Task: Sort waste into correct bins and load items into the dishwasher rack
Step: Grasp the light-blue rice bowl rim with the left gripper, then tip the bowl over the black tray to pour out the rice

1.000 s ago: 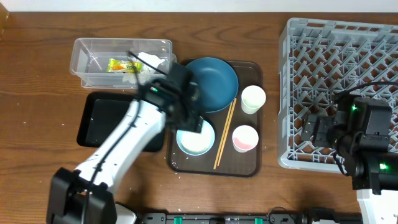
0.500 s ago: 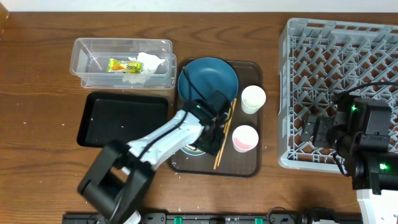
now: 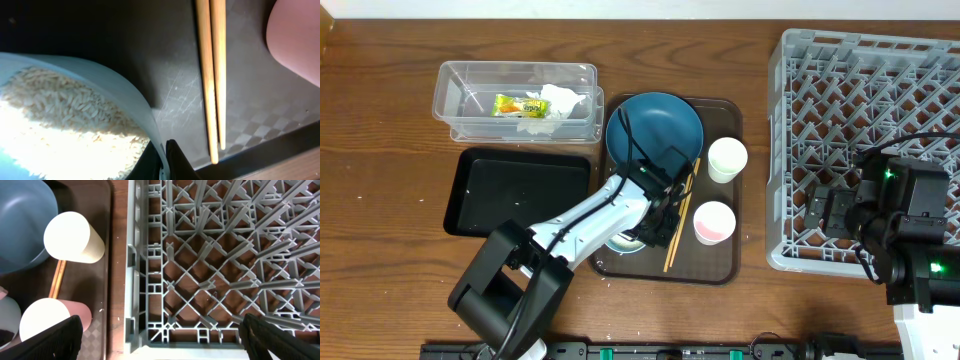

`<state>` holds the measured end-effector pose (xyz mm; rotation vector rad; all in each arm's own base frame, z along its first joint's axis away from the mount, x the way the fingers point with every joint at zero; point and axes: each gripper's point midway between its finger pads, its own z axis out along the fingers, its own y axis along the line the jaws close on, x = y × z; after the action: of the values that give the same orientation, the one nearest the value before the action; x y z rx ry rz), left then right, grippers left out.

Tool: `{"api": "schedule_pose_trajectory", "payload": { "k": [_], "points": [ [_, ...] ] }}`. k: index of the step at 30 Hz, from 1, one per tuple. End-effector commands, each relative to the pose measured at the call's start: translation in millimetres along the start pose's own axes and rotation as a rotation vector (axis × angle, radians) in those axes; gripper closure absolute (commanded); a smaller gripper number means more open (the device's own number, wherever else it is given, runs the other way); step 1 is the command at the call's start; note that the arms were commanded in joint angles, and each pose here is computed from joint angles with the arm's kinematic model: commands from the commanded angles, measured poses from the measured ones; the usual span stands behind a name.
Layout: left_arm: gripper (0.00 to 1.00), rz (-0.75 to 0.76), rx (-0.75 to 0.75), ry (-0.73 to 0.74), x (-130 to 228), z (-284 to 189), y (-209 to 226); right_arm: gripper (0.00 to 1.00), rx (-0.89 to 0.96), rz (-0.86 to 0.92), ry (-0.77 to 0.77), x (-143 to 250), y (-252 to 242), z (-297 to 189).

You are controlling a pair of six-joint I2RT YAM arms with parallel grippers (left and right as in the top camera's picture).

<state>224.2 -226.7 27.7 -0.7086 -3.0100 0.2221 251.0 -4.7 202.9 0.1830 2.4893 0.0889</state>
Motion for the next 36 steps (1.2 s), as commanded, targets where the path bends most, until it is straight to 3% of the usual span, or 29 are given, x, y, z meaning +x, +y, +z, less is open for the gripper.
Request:
{"api": "schedule_pose_trajectory", "payload": {
  "k": [1, 7, 16, 22, 30, 36],
  "points": [
    [0.94, -0.002, 0.020, -0.020, -5.4, -16.2, -5.5, 0.01, -0.007, -0.008, -0.015, -5.4, 2.0, -4.2],
    [0.94, -0.031, 0.043, -0.124, -15.5, -59.5, 1.2, 0.01, -0.007, -0.008, -0.015, -5.4, 2.0, -4.2],
    [0.94, -0.210, 0.105, -0.256, -16.5, -114.7, 60.4, 0.01, -0.007, -0.008, -0.016, -5.6, 2.1, -4.2],
    [0.94, -0.250, 0.447, -0.343, -22.4, -141.8, 75.4, 0.01, -0.007, -0.008, -0.016, -5.5, 2.0, -4.2],
    [0.94, -0.396, 0.739, -0.533, -16.5, -169.7, 133.2, 0.01, -0.007, -0.008, -0.012, -4.6, 1.9, -4.2],
    [0.94, -0.497, 1.061, -0.694, -8.3, -201.0, 159.8, 0.01, -0.007, -0.008, -0.011, -4.5, 1.9, -4.2]
  ]
}}
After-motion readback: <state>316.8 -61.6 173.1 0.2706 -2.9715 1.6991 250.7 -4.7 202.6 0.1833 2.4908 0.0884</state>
